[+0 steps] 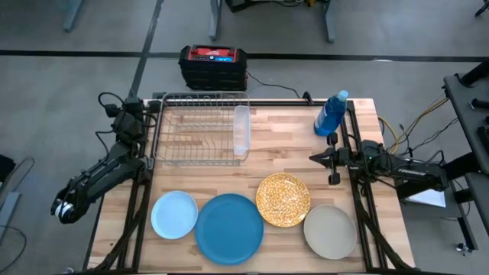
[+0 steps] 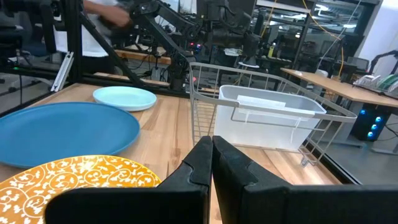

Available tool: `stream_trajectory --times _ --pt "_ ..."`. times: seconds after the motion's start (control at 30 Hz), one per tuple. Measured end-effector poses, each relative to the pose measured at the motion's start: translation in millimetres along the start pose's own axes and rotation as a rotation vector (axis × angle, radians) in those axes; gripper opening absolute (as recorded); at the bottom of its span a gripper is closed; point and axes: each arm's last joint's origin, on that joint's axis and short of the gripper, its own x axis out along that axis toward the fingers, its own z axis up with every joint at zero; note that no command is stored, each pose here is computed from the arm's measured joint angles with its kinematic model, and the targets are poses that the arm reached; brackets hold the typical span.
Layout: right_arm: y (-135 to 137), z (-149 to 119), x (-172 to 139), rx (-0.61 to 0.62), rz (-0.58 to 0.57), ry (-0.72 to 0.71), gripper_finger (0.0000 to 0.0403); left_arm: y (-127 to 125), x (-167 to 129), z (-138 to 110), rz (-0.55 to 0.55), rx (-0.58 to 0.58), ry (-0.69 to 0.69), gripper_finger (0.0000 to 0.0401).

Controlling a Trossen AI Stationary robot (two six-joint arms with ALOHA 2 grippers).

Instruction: Sort dishes

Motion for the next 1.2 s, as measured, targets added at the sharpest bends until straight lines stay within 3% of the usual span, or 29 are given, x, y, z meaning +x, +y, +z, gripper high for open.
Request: stream_trajectory --times 1.1,1.2 --pt "0.0 0.1 0.0 0.000 0.000 -0.001 0.0002 0.0 0.0 0.0 0.000 0.000 0.000 0.0000" --pt "0.0 0.1 0.0 0.000 0.000 0.000 0.0002 -0.1 -0.1 0.6 -0.002 -0.073 -0.002 0.0000"
